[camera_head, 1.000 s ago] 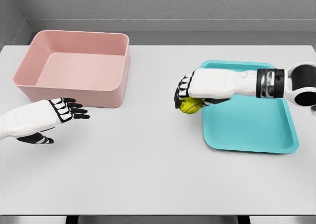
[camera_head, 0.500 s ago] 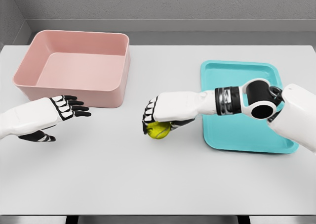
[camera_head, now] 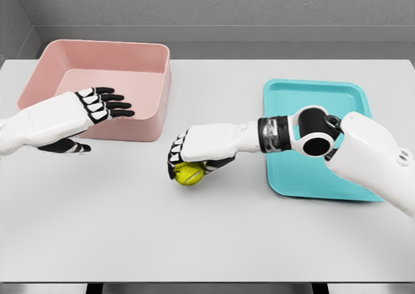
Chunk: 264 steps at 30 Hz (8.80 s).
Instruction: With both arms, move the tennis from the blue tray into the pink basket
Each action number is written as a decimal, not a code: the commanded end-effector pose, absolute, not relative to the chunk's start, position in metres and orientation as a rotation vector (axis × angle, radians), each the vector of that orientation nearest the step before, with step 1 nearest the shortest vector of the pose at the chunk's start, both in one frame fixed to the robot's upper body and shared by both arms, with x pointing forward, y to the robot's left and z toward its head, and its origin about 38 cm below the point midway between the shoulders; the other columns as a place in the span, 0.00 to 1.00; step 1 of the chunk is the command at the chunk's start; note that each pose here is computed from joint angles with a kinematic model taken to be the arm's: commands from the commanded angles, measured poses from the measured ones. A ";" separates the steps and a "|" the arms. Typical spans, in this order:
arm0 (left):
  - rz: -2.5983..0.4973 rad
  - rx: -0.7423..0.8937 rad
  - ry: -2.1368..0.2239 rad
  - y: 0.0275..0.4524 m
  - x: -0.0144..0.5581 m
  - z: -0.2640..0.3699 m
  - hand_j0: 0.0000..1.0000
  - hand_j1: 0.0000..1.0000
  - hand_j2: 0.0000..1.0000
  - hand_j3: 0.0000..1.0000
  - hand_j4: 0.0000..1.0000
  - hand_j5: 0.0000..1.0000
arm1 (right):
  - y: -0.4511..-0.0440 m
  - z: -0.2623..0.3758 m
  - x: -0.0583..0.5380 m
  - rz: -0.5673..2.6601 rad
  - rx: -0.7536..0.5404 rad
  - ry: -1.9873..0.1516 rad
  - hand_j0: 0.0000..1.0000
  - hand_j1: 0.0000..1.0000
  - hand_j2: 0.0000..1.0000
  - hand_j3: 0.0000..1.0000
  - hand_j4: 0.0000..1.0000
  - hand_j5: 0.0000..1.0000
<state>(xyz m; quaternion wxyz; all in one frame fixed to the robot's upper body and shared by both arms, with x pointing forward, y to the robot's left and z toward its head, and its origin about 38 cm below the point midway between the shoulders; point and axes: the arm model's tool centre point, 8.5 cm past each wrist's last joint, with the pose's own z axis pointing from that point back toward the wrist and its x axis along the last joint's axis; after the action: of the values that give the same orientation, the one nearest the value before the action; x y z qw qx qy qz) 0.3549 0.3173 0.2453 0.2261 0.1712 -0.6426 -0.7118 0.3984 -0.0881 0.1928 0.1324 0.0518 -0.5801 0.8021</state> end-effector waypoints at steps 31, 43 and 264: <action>-1.999 0.415 -1.813 0.293 0.361 0.244 1.00 1.00 1.00 1.00 1.00 1.00 | -0.048 0.159 0.411 2.280 0.194 -1.583 1.00 1.00 1.00 1.00 1.00 1.00; -2.040 0.449 -1.736 0.311 0.358 0.248 1.00 1.00 1.00 1.00 1.00 1.00 | -0.069 0.169 0.418 2.300 0.139 -1.569 1.00 1.00 1.00 1.00 1.00 1.00; -1.928 0.496 -1.563 0.306 0.475 0.241 0.44 0.44 0.44 0.44 0.44 0.44 | -0.347 0.274 0.439 2.088 -0.522 -1.424 1.00 1.00 1.00 1.00 1.00 1.00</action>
<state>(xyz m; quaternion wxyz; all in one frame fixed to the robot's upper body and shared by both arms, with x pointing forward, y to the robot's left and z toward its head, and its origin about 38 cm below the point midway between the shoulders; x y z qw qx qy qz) 0.4709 0.3024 0.2506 0.2854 0.1883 -0.5943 -0.7279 0.4393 -0.3462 0.2735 0.2747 -0.1949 -0.5285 0.7793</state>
